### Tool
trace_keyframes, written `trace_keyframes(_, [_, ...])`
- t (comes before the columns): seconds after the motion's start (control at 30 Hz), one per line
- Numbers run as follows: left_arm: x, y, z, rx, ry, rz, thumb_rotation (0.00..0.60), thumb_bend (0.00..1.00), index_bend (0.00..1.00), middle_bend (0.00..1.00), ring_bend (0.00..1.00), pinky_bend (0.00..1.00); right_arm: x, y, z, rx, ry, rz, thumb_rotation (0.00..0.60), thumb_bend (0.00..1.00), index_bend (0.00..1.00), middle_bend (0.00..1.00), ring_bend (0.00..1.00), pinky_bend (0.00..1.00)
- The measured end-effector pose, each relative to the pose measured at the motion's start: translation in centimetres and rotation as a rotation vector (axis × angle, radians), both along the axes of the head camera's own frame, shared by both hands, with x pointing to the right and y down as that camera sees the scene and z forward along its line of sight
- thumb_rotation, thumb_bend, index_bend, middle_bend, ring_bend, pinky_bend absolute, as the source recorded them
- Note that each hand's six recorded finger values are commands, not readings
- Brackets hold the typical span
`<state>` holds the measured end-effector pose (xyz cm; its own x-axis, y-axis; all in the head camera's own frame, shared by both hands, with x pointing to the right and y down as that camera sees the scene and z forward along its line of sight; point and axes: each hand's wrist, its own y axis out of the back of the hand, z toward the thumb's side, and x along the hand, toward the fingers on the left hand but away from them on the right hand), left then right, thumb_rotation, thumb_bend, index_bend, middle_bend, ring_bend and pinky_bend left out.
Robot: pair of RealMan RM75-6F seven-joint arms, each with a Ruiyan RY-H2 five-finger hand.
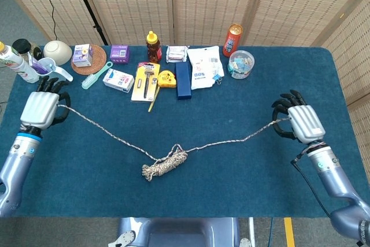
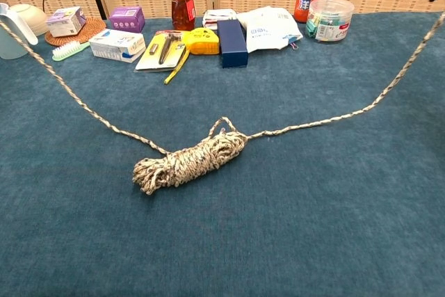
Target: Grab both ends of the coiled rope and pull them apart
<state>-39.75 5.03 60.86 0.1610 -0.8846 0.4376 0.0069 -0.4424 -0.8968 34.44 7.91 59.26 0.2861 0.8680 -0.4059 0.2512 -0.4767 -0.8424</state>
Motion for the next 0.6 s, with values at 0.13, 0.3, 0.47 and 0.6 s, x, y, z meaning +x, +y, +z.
trace_keyframes(0.13, [2.5, -0.1, 0.2, -0.007, 0.044, 0.041, 0.600, 0.40, 0.65, 0.22, 0.10, 0.00, -2.3, 0.0, -0.1, -0.019, -0.048, -0.041, 0.600, 0.45, 0.61, 0.33, 0.16, 0.04])
trace_keyframes(0.3, [5.6, 0.0, 0.5, -0.018, 0.095, 0.094, 0.600, 0.39, 0.64, 0.22, 0.10, 0.00, -4.5, 0.0, 0.1, -0.043, -0.085, -0.078, 0.600, 0.45, 0.60, 0.31, 0.14, 0.03])
trace_keyframes(0.47, [8.9, 0.3, 0.8, -0.031, 0.135, 0.159, 0.600, 0.38, 0.41, 0.11, 0.05, 0.00, -7.1, 0.0, 0.3, -0.064, -0.127, -0.116, 0.600, 0.45, 0.41, 0.18, 0.05, 0.00])
trace_keyframes(0.6, [10.5, 0.7, 1.2, -0.058, 0.141, 0.197, 0.600, 0.37, 0.02, 0.00, 0.00, 0.00, -8.3, 0.3, 0.6, -0.083, -0.127, -0.145, 0.600, 0.43, 0.08, 0.01, 0.00, 0.00])
